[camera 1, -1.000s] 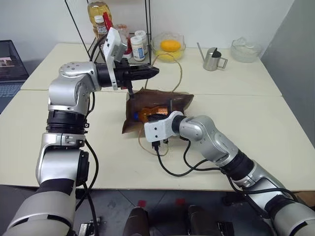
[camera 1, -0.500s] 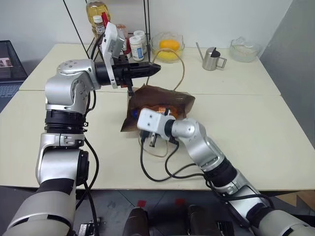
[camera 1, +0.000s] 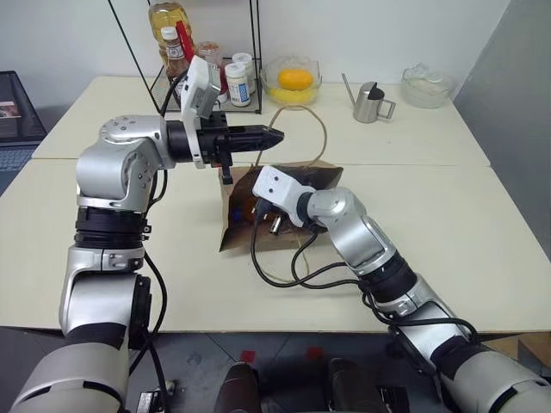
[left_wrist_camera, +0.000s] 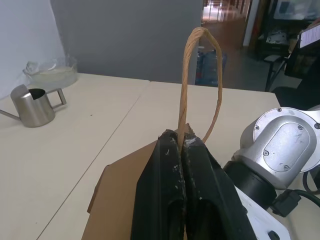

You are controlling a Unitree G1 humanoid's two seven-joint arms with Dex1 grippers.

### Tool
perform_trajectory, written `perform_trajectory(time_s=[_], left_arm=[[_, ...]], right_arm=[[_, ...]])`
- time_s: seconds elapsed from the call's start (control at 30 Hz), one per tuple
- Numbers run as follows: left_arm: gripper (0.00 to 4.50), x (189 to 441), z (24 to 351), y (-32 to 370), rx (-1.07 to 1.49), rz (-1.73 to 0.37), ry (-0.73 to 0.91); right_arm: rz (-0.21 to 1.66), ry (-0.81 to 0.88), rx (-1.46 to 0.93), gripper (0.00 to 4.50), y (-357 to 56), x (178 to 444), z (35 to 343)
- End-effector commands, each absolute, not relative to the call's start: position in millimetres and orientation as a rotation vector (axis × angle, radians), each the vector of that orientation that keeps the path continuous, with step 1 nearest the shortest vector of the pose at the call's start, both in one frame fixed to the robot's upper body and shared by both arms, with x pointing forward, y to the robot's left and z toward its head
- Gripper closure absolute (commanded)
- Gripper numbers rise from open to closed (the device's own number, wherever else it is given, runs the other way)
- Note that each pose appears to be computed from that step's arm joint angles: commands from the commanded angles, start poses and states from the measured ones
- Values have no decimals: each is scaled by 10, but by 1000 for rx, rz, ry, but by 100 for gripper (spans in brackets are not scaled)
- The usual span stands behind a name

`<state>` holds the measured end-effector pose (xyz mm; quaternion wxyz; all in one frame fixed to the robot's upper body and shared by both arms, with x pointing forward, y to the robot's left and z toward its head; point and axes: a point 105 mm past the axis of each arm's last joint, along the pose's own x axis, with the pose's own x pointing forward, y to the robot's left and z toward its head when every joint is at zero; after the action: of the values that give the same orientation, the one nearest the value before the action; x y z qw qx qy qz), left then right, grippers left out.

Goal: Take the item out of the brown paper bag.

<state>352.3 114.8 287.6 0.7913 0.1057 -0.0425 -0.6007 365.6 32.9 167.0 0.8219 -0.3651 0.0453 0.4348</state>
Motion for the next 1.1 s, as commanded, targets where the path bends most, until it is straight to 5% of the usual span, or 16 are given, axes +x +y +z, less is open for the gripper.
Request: perform_trajectory(time_s=[0.03,0.23,1.1], left_arm=[[450,3486,3020,1178,264,-1283,-144],[450,3501,3035,1195,265,-1273,-143],[450,3515,3040,1162,270,-1279,-145]], right_arm=[[945,-39,-878,292,413,3584,1866],[975,-94,-985,76,426,3505,1855],[938,-86,-1380,76,575,3707,1559]])
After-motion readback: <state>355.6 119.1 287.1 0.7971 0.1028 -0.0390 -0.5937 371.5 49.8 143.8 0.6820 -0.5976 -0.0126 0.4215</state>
